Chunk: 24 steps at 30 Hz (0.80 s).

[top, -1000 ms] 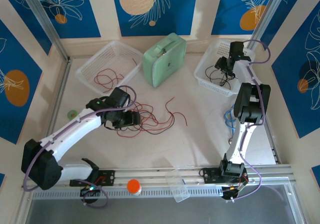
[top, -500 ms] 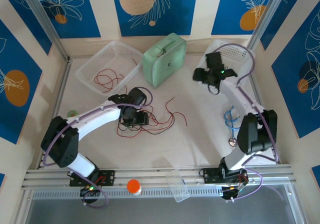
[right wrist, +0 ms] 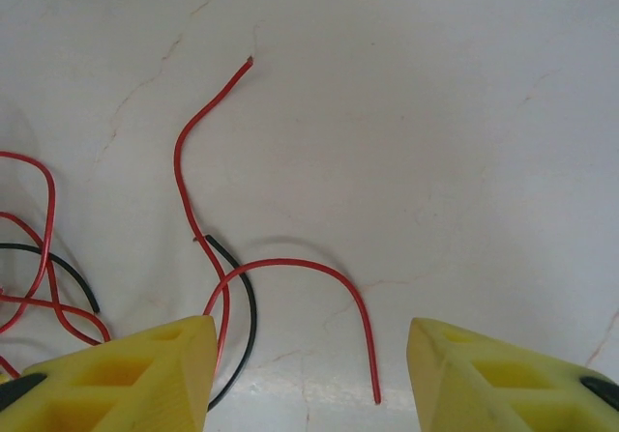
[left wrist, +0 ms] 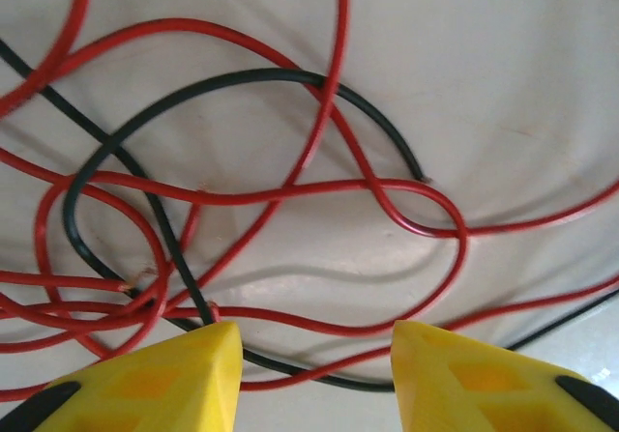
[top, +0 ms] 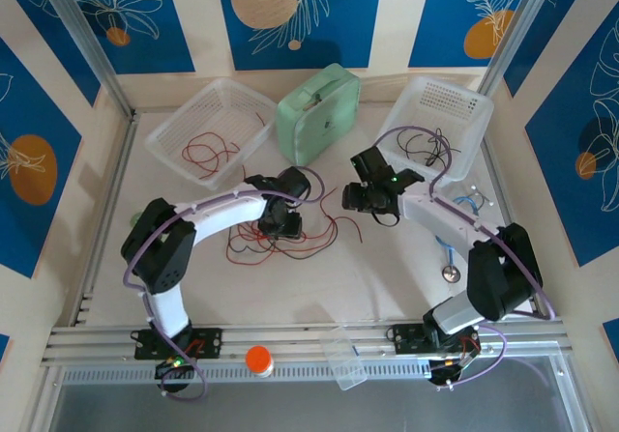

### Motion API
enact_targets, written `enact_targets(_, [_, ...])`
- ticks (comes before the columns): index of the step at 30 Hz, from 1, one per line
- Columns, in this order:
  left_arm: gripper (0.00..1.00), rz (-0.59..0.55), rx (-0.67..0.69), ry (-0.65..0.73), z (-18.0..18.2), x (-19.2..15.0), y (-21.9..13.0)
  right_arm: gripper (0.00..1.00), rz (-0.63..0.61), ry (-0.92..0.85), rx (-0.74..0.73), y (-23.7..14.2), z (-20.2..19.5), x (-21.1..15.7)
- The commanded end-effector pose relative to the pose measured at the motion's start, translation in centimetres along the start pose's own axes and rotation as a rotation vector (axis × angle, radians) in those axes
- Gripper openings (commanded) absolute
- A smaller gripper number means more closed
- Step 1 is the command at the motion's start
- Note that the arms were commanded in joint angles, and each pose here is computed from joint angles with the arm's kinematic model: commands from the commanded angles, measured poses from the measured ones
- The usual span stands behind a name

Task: Untangle the cables

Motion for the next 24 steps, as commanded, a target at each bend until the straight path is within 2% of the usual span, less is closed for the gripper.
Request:
enact_targets(1, [0.42,-0.069,0.071,-0.004,0.1,0.9,-0.5,0.54,-0.017,0.028,-0.027,-0.9,-0.7,-0.6])
enact_targets(4, [0.39,-0.085,0.085,-0.058,1.0,1.3,-1.0,0.54,-0.015,0.037,-0.033,-0.9,-1.1,-1.1])
enact_targets(8, [0.38,-0.052,0.112,-0.101,2.8,0.6,-2.3,0.54,-0.009,0.042,-0.036,-1.1,-1.4,-1.4])
enact_targets(12, [0.43,0.002,0.099,-0.058,3.6,-0.8,-4.0,0.54,-0.017,0.049,-0.033,-1.4,-1.5,-1.4])
enact_targets(17, [0.46,0.083,0.016,0.014,3.4,-1.9,-4.5,0.54,-0.038,0.053,-0.022,-1.9,-1.5,-1.0])
enact_targets(24, [0.56,0.16,0.065,0.078,3.7,-2.4,-3.1,0.54,-0.049,0.06,-0.015,-2.3,-1.7,-1.3])
Point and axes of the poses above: each hand's point on the last joint's axis, 136 mm out from that joint toward the fingers, its own y axis out along the fingers, its own z axis along the line the jaws close on, x = y × z, the point moved 10 cm from there along -y, back along the fingers, and after that the axes turned 9 degrees about -y, right-handed, at the moved point
